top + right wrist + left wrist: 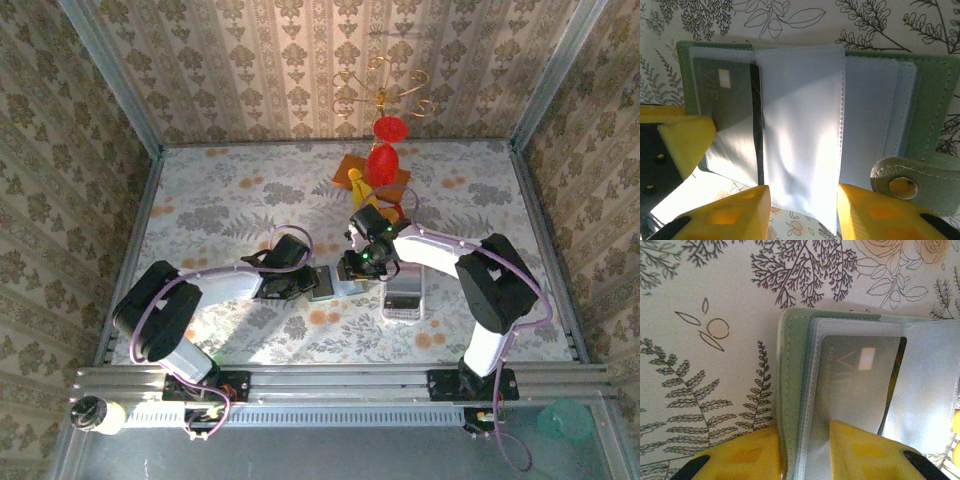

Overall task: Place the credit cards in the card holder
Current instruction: Flip over the card slot in the card holder.

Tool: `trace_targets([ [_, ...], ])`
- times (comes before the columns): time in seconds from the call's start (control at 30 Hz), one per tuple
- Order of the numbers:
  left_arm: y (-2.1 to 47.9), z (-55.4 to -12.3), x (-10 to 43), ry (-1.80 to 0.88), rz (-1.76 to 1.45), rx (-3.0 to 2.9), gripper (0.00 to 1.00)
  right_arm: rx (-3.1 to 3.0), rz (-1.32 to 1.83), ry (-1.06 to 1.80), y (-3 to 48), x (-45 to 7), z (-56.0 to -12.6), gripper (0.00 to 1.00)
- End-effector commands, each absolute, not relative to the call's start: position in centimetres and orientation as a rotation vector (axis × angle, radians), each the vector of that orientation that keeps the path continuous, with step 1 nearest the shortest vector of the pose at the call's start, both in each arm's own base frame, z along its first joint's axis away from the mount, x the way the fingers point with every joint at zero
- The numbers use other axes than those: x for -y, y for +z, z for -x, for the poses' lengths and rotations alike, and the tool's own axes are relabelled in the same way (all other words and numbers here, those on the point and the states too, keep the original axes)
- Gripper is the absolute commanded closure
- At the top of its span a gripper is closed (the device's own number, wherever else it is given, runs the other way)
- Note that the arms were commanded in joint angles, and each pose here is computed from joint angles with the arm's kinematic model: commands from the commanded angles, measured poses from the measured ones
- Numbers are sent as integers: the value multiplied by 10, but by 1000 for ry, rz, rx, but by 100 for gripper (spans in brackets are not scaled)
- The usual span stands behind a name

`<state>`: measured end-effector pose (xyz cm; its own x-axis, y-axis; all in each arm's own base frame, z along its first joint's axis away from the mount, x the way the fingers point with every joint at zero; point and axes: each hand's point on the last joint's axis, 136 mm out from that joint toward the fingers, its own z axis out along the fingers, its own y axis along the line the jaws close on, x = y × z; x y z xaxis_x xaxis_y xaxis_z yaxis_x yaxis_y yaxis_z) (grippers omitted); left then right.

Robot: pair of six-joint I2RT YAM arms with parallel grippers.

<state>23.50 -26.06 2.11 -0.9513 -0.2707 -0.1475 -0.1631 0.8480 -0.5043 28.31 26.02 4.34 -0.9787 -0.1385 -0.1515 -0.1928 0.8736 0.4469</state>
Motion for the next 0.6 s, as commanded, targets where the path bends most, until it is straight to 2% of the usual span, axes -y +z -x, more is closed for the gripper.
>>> trace_targets([
  [0.0, -18, -209, 229, -501, 343, -2948, 72, -2959, 242, 782, 38, -265, -277, 62],
  [0.23, -17, -209, 228, -505, 345, -2939, 72, -2920, 221, 866, 49, -272, -277, 62],
  [0.4, -17, -209, 229, -509, 346, -2937, 72, -3004, 166, 742, 30, -255, -275, 61],
  [0.57, -18, -208, 229, -508, 346, -2938, 73, -3029, 111, 696, 22, -244, -276, 67],
])
